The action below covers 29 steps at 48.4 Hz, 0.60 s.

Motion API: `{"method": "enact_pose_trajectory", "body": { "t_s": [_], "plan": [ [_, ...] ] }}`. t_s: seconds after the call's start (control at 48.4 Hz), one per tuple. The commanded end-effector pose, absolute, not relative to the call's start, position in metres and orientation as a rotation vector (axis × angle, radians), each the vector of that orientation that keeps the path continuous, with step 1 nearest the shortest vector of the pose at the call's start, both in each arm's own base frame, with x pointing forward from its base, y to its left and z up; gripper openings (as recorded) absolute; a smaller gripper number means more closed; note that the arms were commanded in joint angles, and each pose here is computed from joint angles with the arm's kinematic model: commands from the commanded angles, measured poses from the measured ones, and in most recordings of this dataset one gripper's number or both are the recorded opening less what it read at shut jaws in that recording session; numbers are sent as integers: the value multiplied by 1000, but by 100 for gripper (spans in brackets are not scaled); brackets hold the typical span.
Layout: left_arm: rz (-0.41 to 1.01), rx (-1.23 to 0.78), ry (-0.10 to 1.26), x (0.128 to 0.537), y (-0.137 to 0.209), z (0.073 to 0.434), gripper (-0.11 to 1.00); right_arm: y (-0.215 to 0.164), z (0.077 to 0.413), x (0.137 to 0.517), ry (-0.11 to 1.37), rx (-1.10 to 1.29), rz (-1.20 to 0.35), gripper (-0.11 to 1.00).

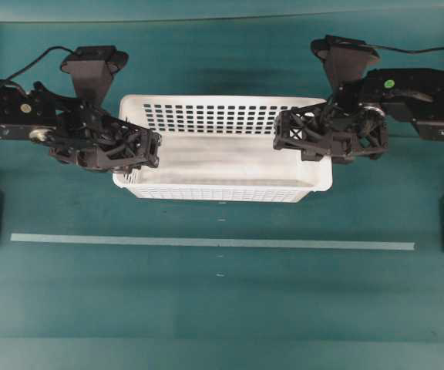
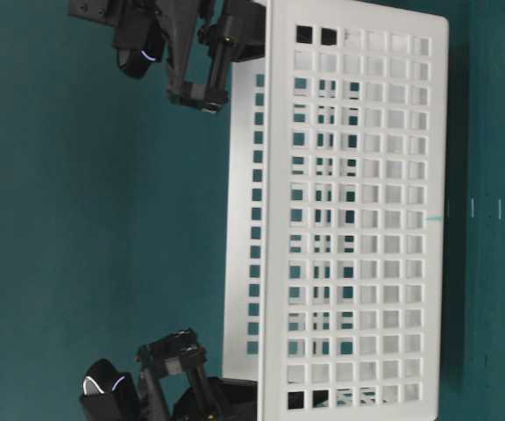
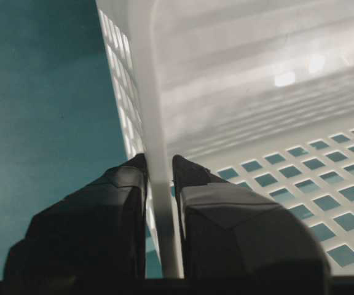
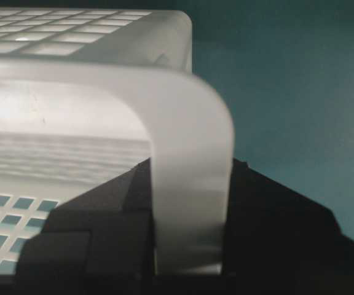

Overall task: Lift the white basket with both hands.
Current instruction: 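Raise the basket with both grippers, pulling it toward the front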

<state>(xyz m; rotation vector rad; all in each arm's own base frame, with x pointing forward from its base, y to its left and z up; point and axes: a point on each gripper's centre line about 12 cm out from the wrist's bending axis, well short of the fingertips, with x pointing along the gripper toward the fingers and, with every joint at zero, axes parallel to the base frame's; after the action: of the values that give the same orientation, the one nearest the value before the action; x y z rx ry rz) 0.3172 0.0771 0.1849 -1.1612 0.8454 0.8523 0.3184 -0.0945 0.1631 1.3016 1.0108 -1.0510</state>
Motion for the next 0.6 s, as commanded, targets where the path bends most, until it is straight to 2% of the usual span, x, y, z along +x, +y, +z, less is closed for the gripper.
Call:
{"method": "enact_pose_trajectory", "body": {
  "t_s": [0.0, 0.351, 0.579],
  "plan": [
    [824, -1156, 809, 319, 77, 199, 7, -91, 165, 319, 1018, 1285, -1038, 16],
    [830, -1174, 817, 314, 70, 196, 7, -78, 165, 322, 1041, 1260, -1010, 16],
    [811, -1219, 813, 310, 48, 196, 7, -64, 165, 325, 1062, 1239, -982, 16]
  ]
}}
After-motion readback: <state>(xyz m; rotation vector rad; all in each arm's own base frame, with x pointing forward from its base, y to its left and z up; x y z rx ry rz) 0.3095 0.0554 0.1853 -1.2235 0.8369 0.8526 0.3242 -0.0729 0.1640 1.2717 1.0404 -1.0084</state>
